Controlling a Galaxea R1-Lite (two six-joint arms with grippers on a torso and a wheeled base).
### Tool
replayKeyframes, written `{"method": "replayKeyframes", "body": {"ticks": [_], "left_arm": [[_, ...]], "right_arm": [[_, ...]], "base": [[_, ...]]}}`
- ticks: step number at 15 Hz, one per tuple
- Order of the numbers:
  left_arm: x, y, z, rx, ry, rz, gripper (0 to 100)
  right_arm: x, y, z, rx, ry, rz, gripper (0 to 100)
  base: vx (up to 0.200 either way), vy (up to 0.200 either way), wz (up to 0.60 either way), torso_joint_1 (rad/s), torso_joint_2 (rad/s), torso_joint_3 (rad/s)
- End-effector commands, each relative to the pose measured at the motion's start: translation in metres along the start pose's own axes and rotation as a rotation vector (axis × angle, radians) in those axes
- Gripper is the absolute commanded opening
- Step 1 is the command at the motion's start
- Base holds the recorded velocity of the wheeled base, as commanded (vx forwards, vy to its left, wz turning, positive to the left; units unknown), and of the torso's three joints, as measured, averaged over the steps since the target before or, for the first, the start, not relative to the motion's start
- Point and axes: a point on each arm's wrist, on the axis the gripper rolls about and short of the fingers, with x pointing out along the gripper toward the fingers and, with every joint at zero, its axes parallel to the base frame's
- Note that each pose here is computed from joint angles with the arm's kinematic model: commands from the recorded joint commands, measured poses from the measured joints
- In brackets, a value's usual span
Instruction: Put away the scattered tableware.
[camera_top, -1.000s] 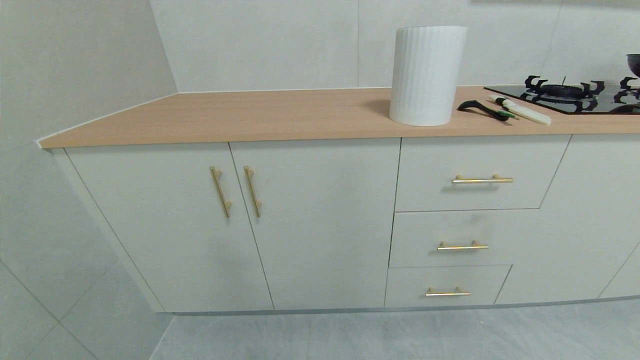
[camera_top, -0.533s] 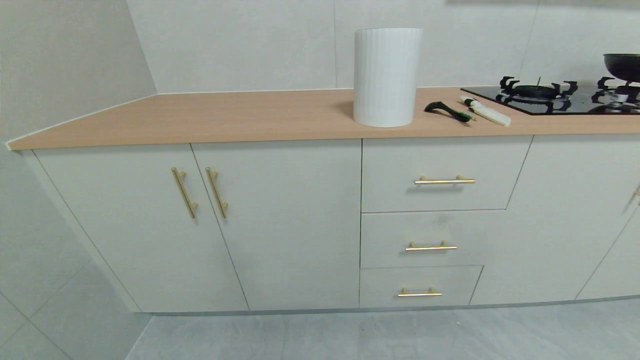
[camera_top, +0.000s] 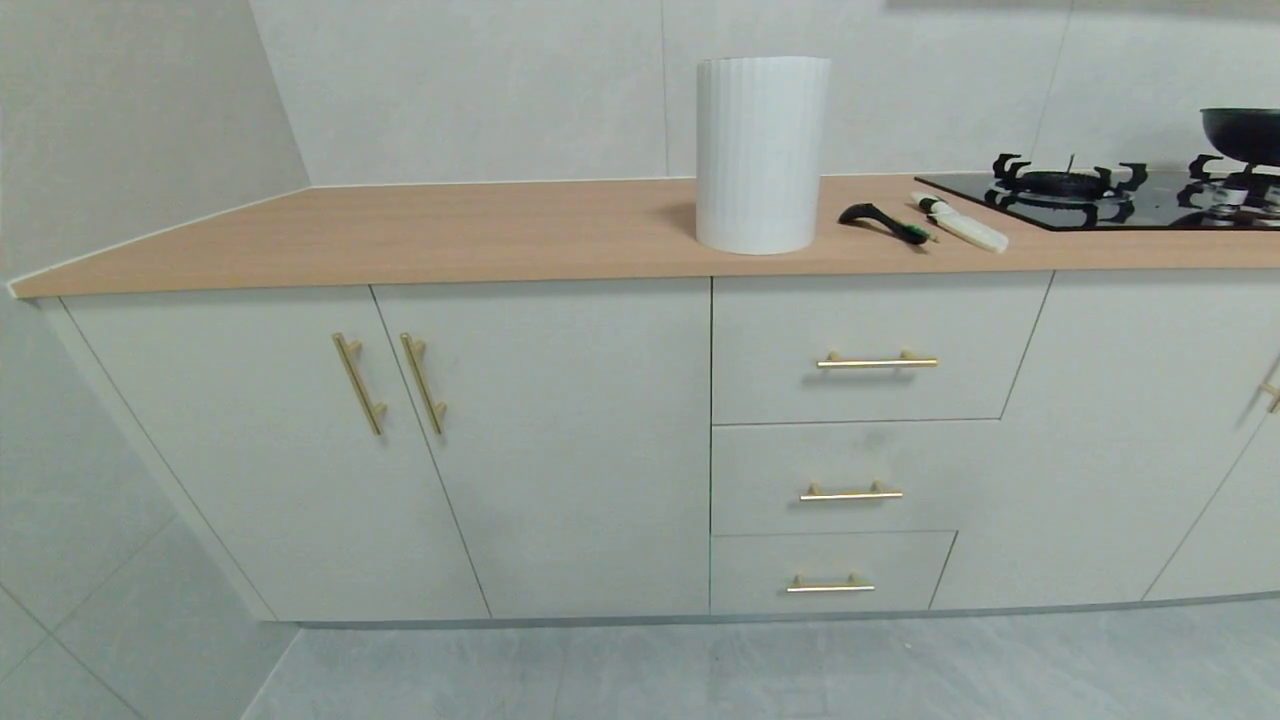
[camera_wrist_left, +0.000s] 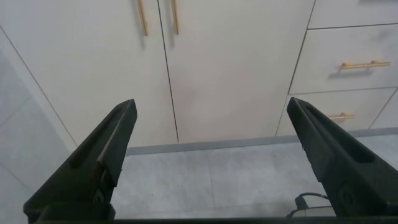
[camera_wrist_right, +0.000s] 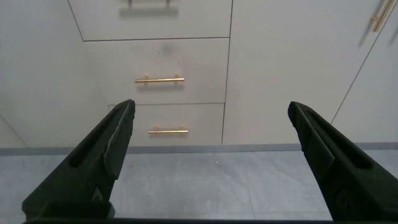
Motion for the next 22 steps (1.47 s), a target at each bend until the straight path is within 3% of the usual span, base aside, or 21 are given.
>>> {"method": "replayKeyframes", "body": {"ticks": [1, 5, 20, 21, 22], "left_arm": [[0.0, 0.0, 0.0, 0.002, 0.0, 0.0, 100], [0.0, 0.0, 0.0, 0.002, 0.0, 0.0, 100], [0.0, 0.0, 0.0, 0.0, 0.0, 0.0, 100], [0.0, 0.0, 0.0, 0.0, 0.0, 0.0, 100], [0.0, 0.0, 0.0, 0.0, 0.0, 0.0, 100]], "right_arm": [[0.0, 0.0, 0.0, -0.002, 0.001, 0.0, 100], [0.0, 0.0, 0.0, -0.002, 0.0, 0.0, 100], [0.0, 0.0, 0.0, -0.014, 0.0, 0.008, 100], [-0.006, 0.001, 0.029, 0.007, -0.079, 0.071, 100], [-0.009, 0.002, 0.052, 0.065, -0.101, 0.137, 100]], "base": [[0.2, 0.0, 0.0, -0.002, 0.01, 0.007], [0.2, 0.0, 0.0, 0.006, 0.01, 0.002], [0.0, 0.0, 0.0, 0.0, 0.0, 0.0], [0.0, 0.0, 0.0, 0.0, 0.0, 0.0], [0.0, 0.0, 0.0, 0.0, 0.0, 0.0]]}}
